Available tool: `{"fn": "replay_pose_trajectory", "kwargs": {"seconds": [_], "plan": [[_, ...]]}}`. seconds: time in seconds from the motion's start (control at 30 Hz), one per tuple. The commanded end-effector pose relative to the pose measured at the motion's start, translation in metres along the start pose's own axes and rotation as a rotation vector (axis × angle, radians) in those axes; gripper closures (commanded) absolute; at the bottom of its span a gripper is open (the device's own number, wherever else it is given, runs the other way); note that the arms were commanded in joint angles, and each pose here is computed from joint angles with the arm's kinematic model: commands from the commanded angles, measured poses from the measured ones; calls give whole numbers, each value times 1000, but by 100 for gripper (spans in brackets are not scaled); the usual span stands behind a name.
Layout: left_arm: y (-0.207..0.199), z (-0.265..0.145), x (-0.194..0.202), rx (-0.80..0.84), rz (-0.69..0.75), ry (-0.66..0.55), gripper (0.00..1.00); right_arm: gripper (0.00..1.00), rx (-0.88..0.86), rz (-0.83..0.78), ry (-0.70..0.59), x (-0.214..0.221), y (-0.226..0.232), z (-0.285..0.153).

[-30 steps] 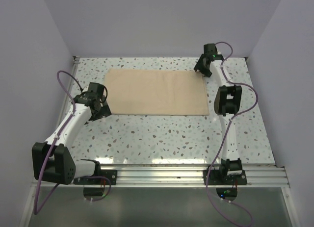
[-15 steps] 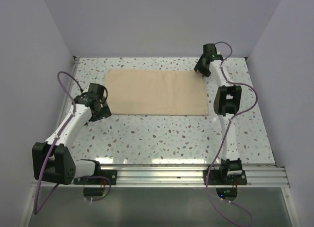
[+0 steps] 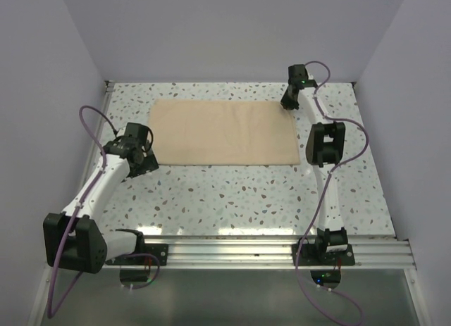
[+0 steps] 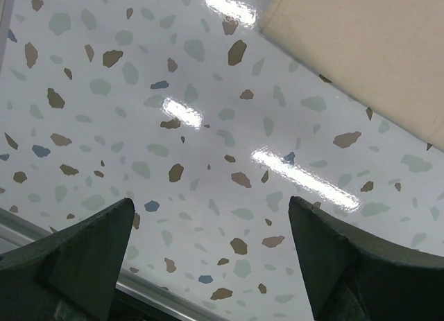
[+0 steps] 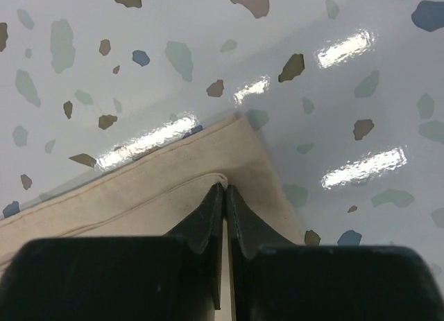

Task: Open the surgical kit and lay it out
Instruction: Open the surgical kit at the center of the board.

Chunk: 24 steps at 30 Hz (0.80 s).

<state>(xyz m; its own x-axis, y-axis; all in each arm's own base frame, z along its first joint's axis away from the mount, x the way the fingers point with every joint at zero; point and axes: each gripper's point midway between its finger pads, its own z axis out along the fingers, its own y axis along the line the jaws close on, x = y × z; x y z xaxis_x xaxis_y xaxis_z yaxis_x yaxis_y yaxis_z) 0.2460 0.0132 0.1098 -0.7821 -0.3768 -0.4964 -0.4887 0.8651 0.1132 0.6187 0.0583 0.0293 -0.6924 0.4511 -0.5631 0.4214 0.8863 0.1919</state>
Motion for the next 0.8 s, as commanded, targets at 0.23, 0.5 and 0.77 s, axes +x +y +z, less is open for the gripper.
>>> {"fn": "replay_pose_trajectory", "kwargs": {"seconds": [0.23, 0.5, 0.77], "plan": [[0, -11, -9, 26, -15, -43, 2, 100, -5, -41, 39, 10, 2, -33], [-20, -39, -64, 101, -44, -165, 0, 100, -231, -64, 38, 15, 57, -137], [-44, -45, -85, 205, -38, -212, 0, 100, -243, -207, 104, 101, 55, -236]]}}
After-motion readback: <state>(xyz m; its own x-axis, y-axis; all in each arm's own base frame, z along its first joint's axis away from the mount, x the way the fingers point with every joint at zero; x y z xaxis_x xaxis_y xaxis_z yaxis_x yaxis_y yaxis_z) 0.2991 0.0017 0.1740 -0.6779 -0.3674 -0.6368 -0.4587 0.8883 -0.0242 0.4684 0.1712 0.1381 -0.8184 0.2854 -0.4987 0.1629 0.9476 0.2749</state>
